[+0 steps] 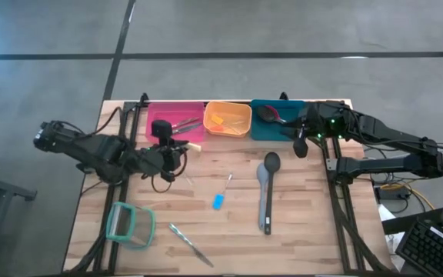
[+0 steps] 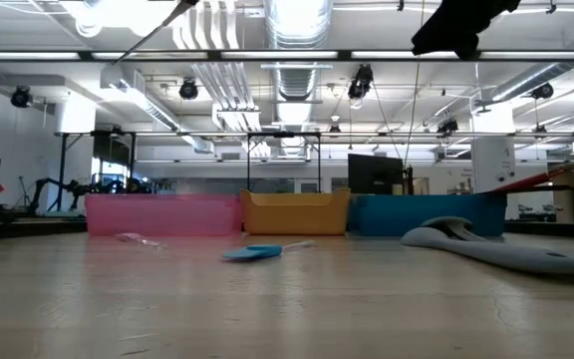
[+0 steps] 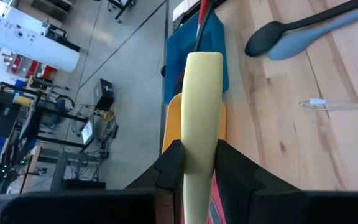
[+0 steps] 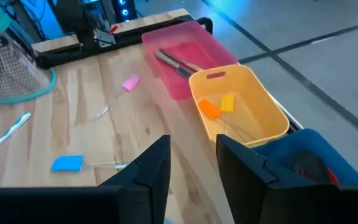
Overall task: Pick & Place Kitchen Items
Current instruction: Put the yellow knife into the red bin
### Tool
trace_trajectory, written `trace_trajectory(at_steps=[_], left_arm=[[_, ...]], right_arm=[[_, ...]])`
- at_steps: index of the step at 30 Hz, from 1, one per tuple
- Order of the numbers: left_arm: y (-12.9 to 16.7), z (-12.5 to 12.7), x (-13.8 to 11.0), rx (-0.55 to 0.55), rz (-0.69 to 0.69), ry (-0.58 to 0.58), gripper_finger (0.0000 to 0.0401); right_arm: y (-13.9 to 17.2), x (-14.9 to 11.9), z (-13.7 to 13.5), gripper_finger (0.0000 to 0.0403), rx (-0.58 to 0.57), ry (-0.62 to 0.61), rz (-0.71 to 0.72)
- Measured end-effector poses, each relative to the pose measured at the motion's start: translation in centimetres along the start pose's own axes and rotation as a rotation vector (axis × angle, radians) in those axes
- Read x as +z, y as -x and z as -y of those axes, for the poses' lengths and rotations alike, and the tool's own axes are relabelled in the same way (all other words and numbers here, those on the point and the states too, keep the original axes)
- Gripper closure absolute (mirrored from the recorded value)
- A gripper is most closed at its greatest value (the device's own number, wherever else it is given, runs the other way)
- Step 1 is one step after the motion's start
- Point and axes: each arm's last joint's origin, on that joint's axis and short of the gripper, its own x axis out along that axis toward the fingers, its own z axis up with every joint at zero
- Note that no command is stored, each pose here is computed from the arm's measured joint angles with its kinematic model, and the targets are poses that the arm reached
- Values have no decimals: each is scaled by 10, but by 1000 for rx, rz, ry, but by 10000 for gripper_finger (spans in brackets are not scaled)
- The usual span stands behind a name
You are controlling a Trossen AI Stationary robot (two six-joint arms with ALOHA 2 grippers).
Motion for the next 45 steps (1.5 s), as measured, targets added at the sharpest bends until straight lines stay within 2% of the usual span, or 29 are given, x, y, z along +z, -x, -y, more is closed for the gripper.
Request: trace_trajectory(at_steps=[4, 9, 15, 18, 23, 25, 30, 34, 40, 45], left_arm=[[-5, 0, -5, 7, -26, -22, 334], [-11, -9, -10, 41, -57, 20, 334], [-24, -27, -17, 123, -105, 111, 334], [-30, -34, -23, 147, -136, 159, 334], [-39, -41, -25, 189, -129, 203, 334], [-45, -37, -26, 193, -95, 183, 334], [-64, -18, -35, 82, 108, 92, 334], [-69, -10, -49, 91, 239, 87, 334], [-70, 1, -69, -2, 674, 95, 334], [-72, 14, -88, 48, 898, 134, 334]], right_arm=[[0, 2, 0, 298, 1, 38, 17], [0, 5, 0, 321, -17, 147, 49], [1, 17, 3, 345, -184, 288, 160], [1, 18, 4, 352, -229, 353, 168], [-2, 17, 5, 359, -233, 371, 148], [-6, 14, 5, 358, -227, 356, 131], [-19, 6, 5, 342, -176, 346, 78], [-29, 2, 2, 324, -69, 346, 69], [-51, -8, -5, 301, 182, 352, 167], [-74, -12, -6, 286, 220, 348, 188]])
